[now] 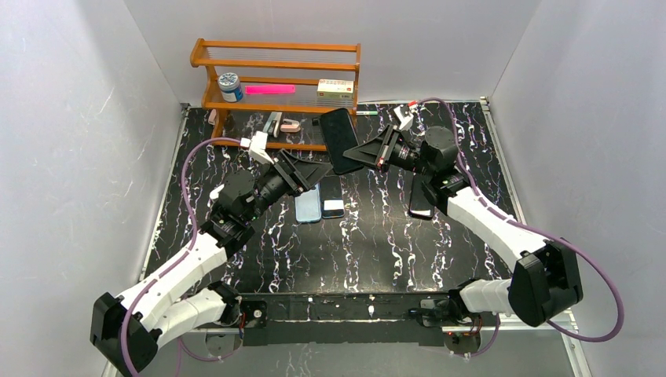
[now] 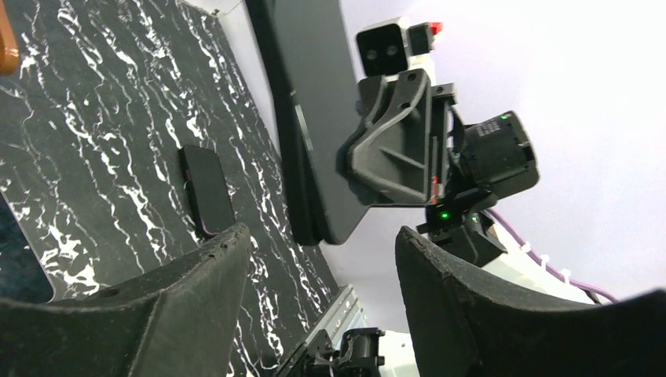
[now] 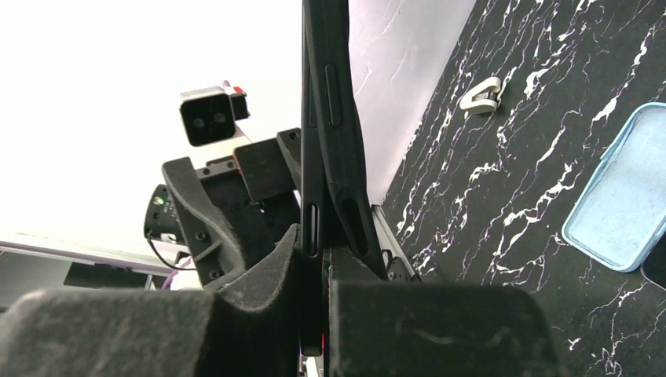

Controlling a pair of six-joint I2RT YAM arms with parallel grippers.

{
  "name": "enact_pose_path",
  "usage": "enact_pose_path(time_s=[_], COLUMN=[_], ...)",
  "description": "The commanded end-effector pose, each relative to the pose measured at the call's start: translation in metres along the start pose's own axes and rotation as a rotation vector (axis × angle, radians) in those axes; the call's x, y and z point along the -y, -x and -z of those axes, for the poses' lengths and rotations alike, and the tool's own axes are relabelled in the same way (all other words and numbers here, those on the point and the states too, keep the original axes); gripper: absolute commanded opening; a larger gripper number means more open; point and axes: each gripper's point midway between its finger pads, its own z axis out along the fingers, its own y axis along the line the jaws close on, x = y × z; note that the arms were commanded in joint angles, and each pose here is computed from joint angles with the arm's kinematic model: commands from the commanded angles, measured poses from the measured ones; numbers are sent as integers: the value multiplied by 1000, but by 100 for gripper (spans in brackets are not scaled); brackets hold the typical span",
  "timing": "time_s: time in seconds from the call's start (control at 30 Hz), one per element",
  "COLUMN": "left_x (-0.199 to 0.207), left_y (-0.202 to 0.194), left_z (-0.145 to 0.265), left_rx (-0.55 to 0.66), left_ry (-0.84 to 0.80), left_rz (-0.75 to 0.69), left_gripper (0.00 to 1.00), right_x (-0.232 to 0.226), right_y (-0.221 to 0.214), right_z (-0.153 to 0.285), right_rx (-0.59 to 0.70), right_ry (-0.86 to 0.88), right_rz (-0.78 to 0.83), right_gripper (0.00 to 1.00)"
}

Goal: Take the phone out of the phone case
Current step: Remove the phone case from the phone.

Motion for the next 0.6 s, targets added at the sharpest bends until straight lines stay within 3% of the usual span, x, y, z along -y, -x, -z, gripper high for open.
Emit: enact_pose_path(time_s=[0.0,0.57], left_x=[-14,-19], left_y=[-6,-17], left_z=[1,-12], left_rx=[-6,-32], left_ry=[36,14], left_rz=[0,84], left_gripper=[65,65], right_x=[-38,-47], right_y=[17,16], right_z=[8,11], right_rx=[93,94], right_ry=[91,122], right_rz=[52,48], right_gripper=[1,1])
